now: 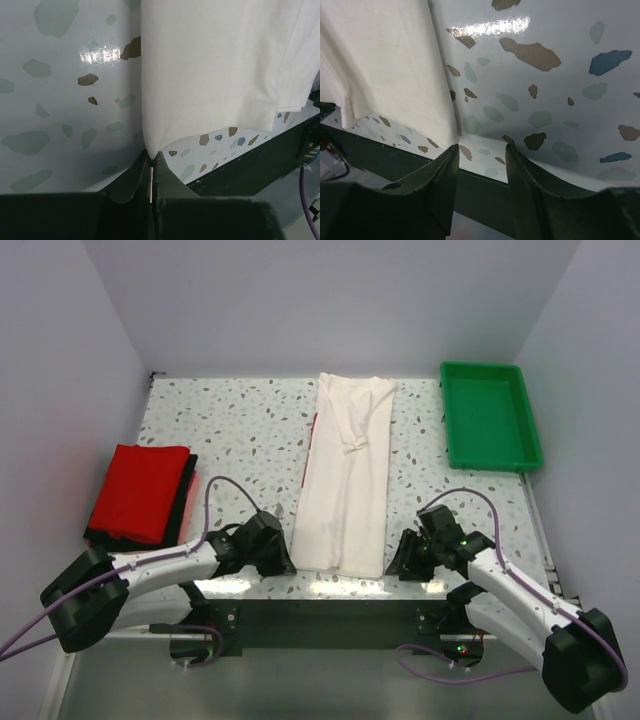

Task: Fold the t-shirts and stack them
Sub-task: Fold the tshirt

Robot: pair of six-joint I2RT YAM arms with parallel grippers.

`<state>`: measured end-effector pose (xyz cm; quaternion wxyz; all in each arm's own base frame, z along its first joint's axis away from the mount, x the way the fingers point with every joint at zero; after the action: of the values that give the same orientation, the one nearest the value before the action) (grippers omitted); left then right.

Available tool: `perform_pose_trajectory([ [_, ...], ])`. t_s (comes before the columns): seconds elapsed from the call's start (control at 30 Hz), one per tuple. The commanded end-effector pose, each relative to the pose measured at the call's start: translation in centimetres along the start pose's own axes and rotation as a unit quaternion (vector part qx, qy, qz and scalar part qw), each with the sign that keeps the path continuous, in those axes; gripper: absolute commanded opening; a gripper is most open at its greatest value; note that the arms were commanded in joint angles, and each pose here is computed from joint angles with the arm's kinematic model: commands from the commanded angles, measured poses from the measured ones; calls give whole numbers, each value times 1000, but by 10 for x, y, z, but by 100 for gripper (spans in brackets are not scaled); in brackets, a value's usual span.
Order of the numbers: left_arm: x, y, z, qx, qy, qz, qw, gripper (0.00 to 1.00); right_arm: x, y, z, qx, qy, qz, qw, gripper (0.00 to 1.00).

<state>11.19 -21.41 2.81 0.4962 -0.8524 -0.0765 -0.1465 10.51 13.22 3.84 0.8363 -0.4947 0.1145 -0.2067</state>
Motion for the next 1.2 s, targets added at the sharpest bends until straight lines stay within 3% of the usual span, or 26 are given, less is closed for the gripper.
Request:
perform_pose_trajectory([
  [0.0,-24,-2,29,60,-6,32,998,2,-6,1,5,18,14,17,1000,46],
  [0.23,-19,-6,24,51,1,24,998,5,-4,5,17,38,22,23,999,46],
  [0.57,-7,-22,19,64,0,3,998,45,-21,21,17,20,14,36,999,46],
  [0.87,19,-22,25,97,-11,-45,994,49,-23,29,14,14,22,37,999,40],
  [1.17,32,-11,15,58,3,-59,997,46,-27,33,7,2,19,45,999,38],
])
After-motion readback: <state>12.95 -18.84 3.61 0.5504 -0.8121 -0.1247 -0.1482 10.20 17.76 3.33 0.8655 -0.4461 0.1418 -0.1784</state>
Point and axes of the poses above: each gripper's point midway between its finger pads, its own y axis out along the fingers, its own z axis along the line the jaws close on, x = y × z, the point moved 2 cm from there along -y, back along the fingers, and after that the axes turned 11 degrees about y, right-handed, at the moved point
